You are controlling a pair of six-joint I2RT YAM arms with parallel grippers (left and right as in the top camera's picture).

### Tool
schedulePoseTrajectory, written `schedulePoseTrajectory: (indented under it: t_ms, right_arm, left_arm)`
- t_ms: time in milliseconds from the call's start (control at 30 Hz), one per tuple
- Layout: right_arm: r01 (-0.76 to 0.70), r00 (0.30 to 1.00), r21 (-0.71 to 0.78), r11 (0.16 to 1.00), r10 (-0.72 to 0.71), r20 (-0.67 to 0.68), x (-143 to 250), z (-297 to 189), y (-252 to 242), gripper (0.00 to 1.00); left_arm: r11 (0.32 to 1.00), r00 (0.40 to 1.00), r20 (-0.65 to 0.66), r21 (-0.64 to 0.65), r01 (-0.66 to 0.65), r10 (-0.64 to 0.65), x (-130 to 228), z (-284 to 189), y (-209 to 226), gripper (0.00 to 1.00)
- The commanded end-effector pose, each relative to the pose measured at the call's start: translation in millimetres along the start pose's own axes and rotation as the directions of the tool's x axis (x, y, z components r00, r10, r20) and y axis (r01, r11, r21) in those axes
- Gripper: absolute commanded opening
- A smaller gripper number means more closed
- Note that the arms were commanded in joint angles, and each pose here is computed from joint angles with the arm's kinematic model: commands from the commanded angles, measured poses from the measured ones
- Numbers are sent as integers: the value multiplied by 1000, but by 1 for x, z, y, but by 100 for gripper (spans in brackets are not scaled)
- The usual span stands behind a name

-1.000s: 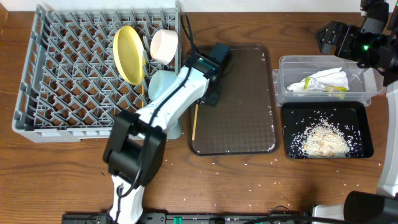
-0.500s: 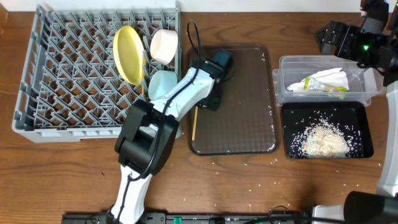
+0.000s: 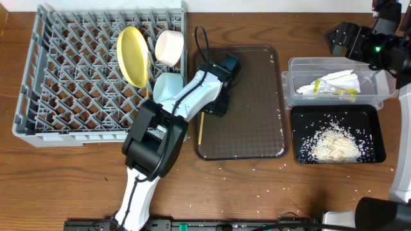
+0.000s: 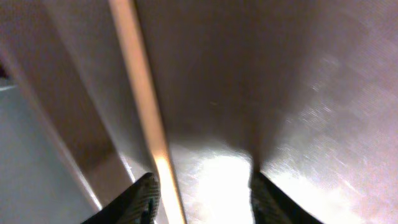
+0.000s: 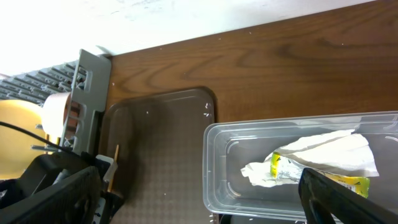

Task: Sort waste into correct bins and load items into the dishwasher
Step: 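Grasp the second wooden chopstick with the left gripper, then carry the chopstick left and place it into the dish rack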

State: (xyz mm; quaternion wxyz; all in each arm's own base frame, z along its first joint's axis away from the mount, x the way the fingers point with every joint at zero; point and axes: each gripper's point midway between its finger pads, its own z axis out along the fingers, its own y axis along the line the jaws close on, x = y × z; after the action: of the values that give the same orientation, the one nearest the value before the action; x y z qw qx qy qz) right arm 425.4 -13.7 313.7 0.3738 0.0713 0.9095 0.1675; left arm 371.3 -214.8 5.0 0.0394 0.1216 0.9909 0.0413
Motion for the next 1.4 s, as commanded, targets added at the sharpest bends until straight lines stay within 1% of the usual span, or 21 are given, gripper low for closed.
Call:
schedulePoseTrajectory:
  t_ms: [0,67,167,233,300,367,500,600,700,833,1000,1133,1233,1367]
  right_arm:
    - [-13,1000,-1,1000,13,7,-1,-3,-1,99]
    - [-13,1000,-1,1000,13,7,-1,-3,-1,99]
    - [-13,1000,-1,1000,13,7,-1,-3,-1,99]
    - [-13,1000,-1,1000,13,7,-1,-3,-1,99]
    - [-13,1000,-1,1000,13,7,-1,-3,-1,99]
    - [-13,1000,-1,1000,13,7,-1,-3,-1,99]
    - [-13,1000,-1,1000,13,7,-1,-3,-1,99]
    - [-13,1000,-1,1000,13,7,-1,-3,-1,99]
    - [-13,1000,-1,1000,13,7,-1,-3,-1,99]
    - [-13,1000,-1,1000,13,7,-1,-3,-1,99]
    - [-13,1000,-1,1000,13,7,-1,-3,-1,99]
    - [-13,1000,-1,1000,13,7,-1,-3,-1,99]
    - [-13,1000,-1,1000,13,7,-1,-3,-1,99]
    - [-13,1000,-1,1000,13,7,-1,-3,-1,99]
  left_arm:
    - [993,993,-77,83,-84,90,16,14,-14,44]
    - [989,989,-92,109,-102,113,20,13,-18,44]
    - [989,988,-101,107,-103,113,22,14,-17,44]
    - [989,988,-104,106,-103,114,23,14,-17,38]
    - [989,988,-105,104,-102,113,24,14,-17,28]
    - [989,988,-105,103,-102,113,24,14,-16,8]
    - [990,989,-97,101,-102,112,21,12,-16,7]
    - [989,992,-69,108,-99,107,15,0,-17,7]
    - [988,995,-5,122,-99,100,4,-28,-17,7]
    - [990,989,121,109,-94,81,-6,-83,-6,8]
    - [998,948,314,16,-56,49,-8,-165,28,7]
    - [998,909,417,-61,14,12,-1,-211,64,8]
    - [988,898,439,-125,92,-28,2,-223,98,8]
    - [947,899,423,-224,229,-117,1,-212,157,7]
